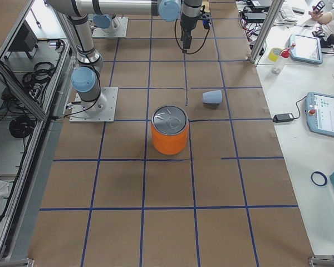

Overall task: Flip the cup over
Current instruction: 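Lower the right gripper onto the upside-down pale blue cup and grasp it, then lift the cup with the right gripper and carry it toward the left gripper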

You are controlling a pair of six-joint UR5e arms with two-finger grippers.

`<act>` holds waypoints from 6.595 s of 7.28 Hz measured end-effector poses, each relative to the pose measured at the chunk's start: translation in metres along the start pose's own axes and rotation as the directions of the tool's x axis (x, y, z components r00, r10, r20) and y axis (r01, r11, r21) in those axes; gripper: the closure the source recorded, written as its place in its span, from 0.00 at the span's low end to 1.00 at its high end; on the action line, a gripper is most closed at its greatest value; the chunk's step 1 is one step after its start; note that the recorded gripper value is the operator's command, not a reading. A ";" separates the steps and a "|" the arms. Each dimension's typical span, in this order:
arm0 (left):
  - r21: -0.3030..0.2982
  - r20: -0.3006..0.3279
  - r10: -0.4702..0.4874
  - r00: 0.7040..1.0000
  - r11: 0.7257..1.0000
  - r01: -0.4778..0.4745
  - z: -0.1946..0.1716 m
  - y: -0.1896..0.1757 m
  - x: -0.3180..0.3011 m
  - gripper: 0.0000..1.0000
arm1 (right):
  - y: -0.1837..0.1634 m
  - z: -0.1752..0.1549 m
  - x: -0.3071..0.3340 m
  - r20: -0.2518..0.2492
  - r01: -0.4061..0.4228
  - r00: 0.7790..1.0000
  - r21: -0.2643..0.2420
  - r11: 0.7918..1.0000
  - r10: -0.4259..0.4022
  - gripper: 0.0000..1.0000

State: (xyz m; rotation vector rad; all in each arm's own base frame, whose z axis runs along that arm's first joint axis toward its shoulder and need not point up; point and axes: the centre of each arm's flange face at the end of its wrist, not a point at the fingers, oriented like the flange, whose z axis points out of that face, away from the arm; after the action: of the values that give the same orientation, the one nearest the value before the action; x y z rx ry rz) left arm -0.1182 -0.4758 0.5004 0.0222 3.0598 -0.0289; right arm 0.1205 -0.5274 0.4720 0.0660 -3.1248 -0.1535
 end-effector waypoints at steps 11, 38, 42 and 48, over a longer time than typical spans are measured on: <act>0.001 0.000 0.000 1.000 1.000 0.000 0.000 0.001 0.000 0.00 | -0.171 0.209 0.077 -0.161 0.019 0.987 0.057 0.998 -0.010 0.00; 0.001 -0.001 0.001 1.000 1.000 -0.001 -0.001 0.001 0.000 0.00 | -0.091 0.250 -0.333 -0.432 0.993 -0.037 0.082 -0.081 -0.901 0.84; 0.002 -0.001 0.001 1.000 1.000 -0.001 -0.001 0.001 0.000 0.00 | -0.083 0.270 -0.339 -0.405 0.981 -0.166 0.022 -0.191 -0.899 0.56; 0.002 -0.002 0.001 1.000 1.000 -0.001 0.000 0.001 0.000 0.00 | -0.082 0.272 -0.338 -0.398 0.986 -0.127 0.046 -0.158 -0.909 0.01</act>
State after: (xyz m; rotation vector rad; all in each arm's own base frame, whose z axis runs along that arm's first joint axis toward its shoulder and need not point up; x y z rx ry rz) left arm -0.1182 -0.4750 0.5006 0.0235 3.0621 -0.0312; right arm 0.4573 -0.5676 0.1895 2.2782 -1.8849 0.4058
